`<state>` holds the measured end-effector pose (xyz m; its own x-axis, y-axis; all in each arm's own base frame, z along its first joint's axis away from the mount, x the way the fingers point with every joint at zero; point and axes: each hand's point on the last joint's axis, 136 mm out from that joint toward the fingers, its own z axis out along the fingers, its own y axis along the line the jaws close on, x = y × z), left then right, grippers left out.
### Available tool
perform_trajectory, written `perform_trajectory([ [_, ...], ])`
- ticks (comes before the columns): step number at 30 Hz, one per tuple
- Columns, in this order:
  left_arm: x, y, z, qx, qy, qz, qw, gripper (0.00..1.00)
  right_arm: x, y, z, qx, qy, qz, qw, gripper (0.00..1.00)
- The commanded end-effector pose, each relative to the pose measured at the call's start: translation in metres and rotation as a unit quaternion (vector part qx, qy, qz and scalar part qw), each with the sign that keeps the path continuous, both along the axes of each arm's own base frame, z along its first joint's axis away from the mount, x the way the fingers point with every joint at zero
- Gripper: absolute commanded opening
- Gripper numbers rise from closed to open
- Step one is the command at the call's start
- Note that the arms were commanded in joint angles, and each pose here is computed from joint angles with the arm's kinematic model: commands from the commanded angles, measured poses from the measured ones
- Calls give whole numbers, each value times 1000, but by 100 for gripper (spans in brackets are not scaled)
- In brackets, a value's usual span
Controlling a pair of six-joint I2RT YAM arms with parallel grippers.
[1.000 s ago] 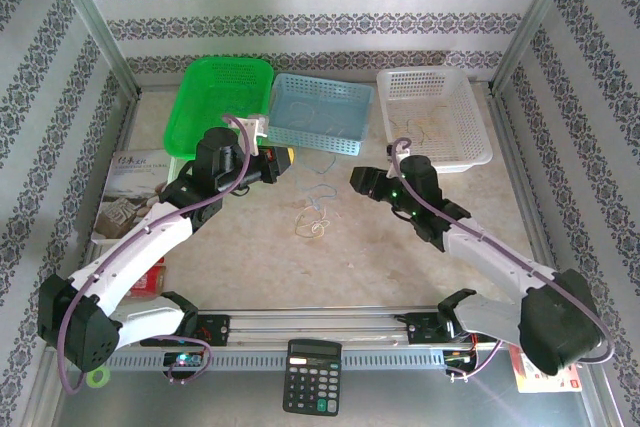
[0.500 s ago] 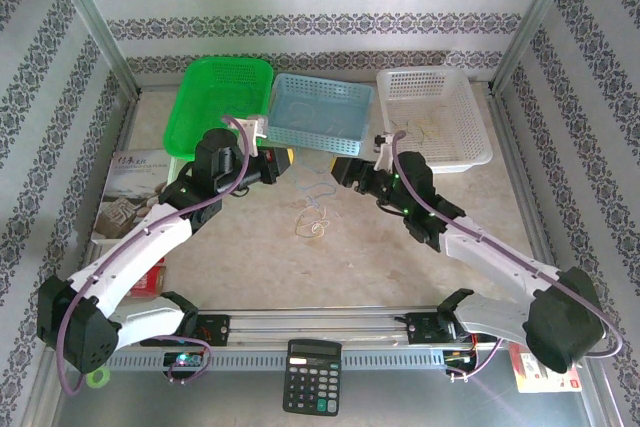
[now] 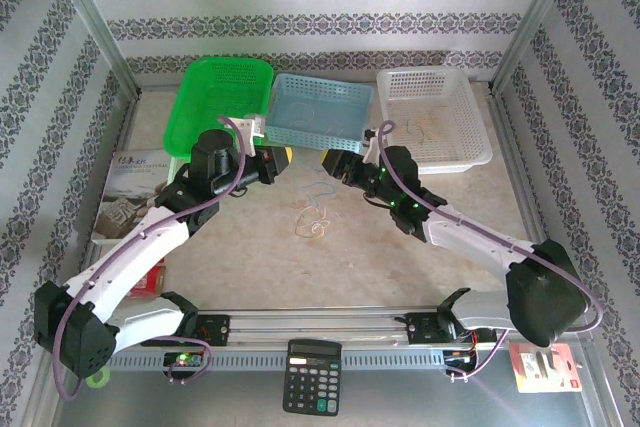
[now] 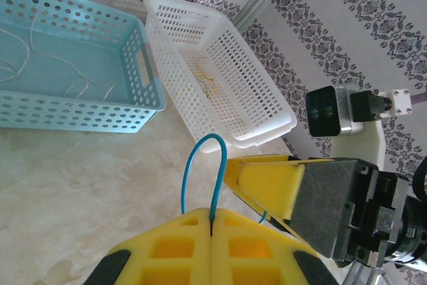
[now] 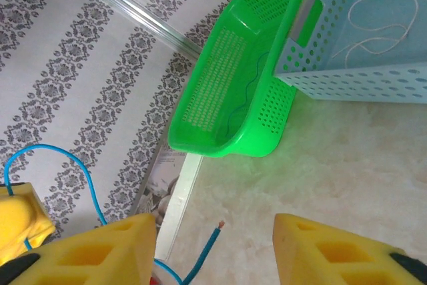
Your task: Untangle the cables
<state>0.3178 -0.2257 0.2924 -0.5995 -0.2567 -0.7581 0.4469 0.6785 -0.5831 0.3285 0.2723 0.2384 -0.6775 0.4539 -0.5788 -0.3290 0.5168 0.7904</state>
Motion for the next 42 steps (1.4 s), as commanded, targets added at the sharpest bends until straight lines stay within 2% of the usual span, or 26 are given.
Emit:
perform_trajectory([
  [1,-5,-4,8,-15,-15,-7,1000,0,1,13,35,45,-34,17,998,34],
  [3,-5,-4,7,-15,-14,-7,1000,0,2,16,41,56,-38,24,997,14],
  [5,-5,-4,5,-14,-13,-7,1000,0,3,17,46,63,-41,29,997,0],
  [10,-5,-3,-5,-6,-8,-5,1000,0,11,8,72,77,-63,30,995,0],
  [17,-7,-5,-33,12,1,-18,1000,0,29,-9,140,90,-121,31,988,0],
  [28,-17,-20,-58,14,16,-78,997,0,23,5,242,120,-210,83,967,0],
  [32,-20,-23,-50,7,6,-87,996,13,19,11,256,116,-222,96,963,0],
  [42,-35,-7,9,33,-91,-87,991,72,16,19,233,67,-219,116,966,0],
])
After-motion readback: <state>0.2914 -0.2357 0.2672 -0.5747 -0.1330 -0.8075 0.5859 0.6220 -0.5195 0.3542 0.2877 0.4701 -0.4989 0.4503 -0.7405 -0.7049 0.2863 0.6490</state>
